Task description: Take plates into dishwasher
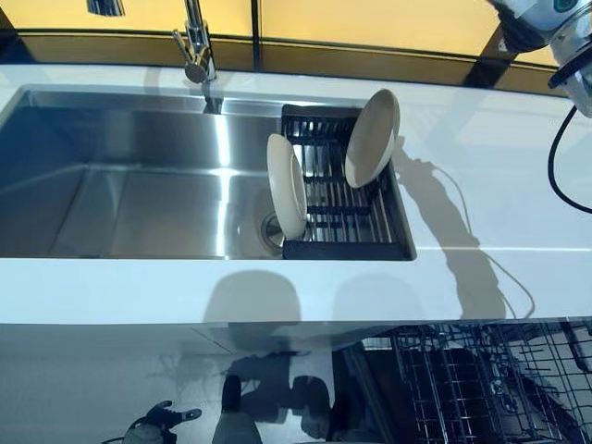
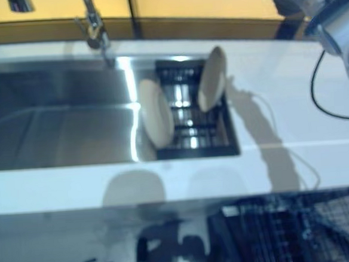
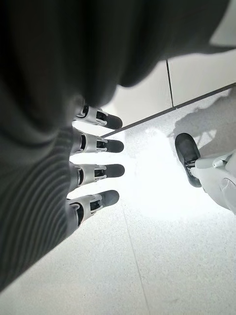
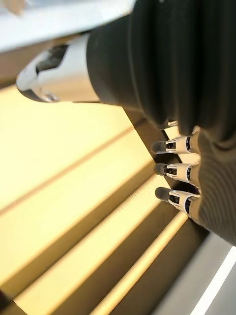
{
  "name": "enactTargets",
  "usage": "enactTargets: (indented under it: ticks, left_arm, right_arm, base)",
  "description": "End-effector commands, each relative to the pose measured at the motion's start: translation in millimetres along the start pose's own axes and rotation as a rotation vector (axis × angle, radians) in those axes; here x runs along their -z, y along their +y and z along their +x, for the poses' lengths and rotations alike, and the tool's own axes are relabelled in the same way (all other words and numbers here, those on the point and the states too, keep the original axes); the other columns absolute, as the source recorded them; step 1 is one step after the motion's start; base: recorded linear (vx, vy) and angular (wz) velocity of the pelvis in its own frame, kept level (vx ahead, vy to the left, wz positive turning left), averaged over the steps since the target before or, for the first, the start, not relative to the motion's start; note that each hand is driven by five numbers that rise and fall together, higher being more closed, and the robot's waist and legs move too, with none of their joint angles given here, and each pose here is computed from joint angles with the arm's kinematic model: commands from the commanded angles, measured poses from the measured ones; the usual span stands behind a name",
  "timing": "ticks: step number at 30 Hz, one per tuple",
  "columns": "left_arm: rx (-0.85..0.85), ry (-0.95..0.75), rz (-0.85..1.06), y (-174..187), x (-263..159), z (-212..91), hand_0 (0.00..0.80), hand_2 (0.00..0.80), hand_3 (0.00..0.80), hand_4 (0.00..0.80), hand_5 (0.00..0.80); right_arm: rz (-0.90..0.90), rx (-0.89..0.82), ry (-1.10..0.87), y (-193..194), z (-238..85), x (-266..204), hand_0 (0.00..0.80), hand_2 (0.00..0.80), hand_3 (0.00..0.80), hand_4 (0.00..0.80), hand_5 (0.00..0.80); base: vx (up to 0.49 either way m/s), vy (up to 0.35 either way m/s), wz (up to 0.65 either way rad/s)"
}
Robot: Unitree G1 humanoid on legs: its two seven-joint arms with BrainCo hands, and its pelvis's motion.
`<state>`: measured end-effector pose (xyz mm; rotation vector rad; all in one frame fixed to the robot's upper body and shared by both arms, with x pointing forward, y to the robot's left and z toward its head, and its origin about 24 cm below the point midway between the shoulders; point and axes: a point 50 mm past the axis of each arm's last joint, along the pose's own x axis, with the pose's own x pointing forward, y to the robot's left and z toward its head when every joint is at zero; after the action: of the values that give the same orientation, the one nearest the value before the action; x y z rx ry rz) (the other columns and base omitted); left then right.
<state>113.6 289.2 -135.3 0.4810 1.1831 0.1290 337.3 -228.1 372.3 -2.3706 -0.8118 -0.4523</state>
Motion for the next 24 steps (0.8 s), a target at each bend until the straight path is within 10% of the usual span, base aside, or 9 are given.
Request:
enactTargets:
  ticks: [1, 24]
  left_arm:
    - [-0.037, -0.074, 0.033, 18.7, -25.3, 2.7, 0.000, 0.000, 0.000, 0.000, 0.000]
    - [-0.034, -0.078, 0.022, 15.9, -23.4, 2.4, 0.000, 0.000, 0.000, 0.000, 0.000]
  right_arm:
    - [-0.075, 0.030, 0.075, -15.0, 0.9, 27.5, 0.000, 0.000, 0.000, 0.000, 0.000]
    - [-0.112, -0.001, 0.026, -9.2, 5.0, 15.7, 0.000, 0.000, 0.000, 0.000, 0.000]
  base:
    - [-0.039, -0.007, 0.01]
    - [-0.001, 0.000, 0.00]
